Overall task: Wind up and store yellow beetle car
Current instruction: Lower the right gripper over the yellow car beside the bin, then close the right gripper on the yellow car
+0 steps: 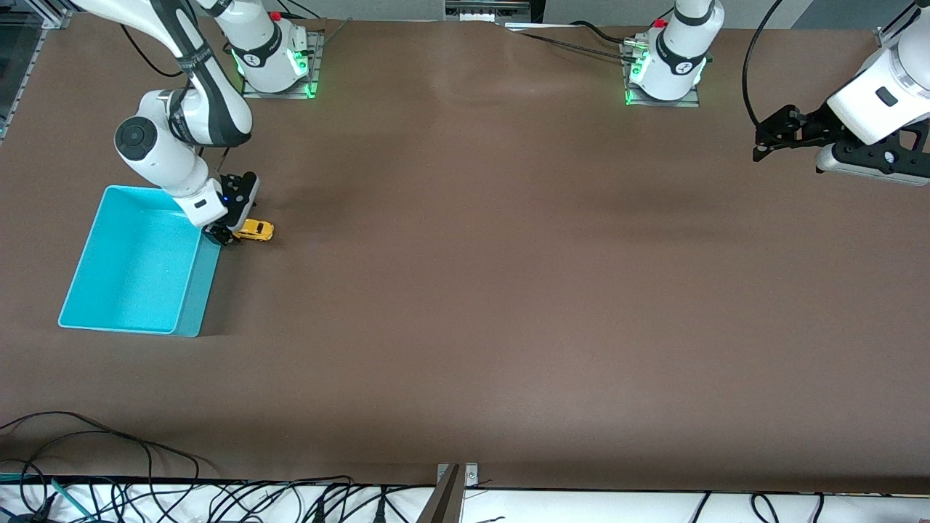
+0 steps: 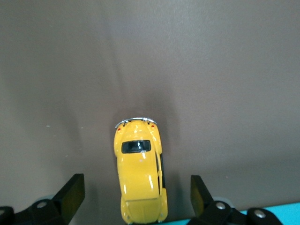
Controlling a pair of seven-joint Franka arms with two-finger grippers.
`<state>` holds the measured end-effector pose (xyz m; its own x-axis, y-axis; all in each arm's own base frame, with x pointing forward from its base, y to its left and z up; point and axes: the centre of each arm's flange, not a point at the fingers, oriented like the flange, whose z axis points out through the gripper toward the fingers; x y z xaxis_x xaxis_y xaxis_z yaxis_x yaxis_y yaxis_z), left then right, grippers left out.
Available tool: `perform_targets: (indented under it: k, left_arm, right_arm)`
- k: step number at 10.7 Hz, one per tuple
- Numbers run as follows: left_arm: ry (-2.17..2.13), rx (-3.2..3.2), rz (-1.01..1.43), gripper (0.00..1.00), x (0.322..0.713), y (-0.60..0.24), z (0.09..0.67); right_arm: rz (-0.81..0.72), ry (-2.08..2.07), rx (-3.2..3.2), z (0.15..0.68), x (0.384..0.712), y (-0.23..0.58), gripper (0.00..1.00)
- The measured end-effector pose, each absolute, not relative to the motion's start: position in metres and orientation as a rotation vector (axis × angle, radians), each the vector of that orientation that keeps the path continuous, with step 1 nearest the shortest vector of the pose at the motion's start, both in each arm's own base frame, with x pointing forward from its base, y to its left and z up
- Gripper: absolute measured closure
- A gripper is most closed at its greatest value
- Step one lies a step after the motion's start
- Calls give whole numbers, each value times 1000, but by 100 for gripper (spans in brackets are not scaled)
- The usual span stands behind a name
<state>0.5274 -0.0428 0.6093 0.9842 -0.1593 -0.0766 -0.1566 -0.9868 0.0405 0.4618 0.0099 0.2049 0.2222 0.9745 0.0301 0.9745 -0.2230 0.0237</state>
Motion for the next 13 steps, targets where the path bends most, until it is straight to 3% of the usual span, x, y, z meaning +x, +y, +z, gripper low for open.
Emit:
perform_targets:
  k: [5, 7, 10, 13]
  left_arm:
    - [-240, 3095, -128, 0, 528, -40, 608]
    - [-239, 3095, -128, 0, 528, -40, 608]
    - [-238, 3095, -128, 0, 528, -40, 608]
    - [-238, 3095, -129, 0, 528, -40, 608]
  right_arm:
    - [-89, -1983, -2446, 187, 461, 10, 1]
    - [-101, -1988, -2448, 185, 458, 10, 7]
    - [-103, -2024, -2421, 182, 456, 10, 51]
    - [-116, -2043, -2414, 185, 457, 10, 55]
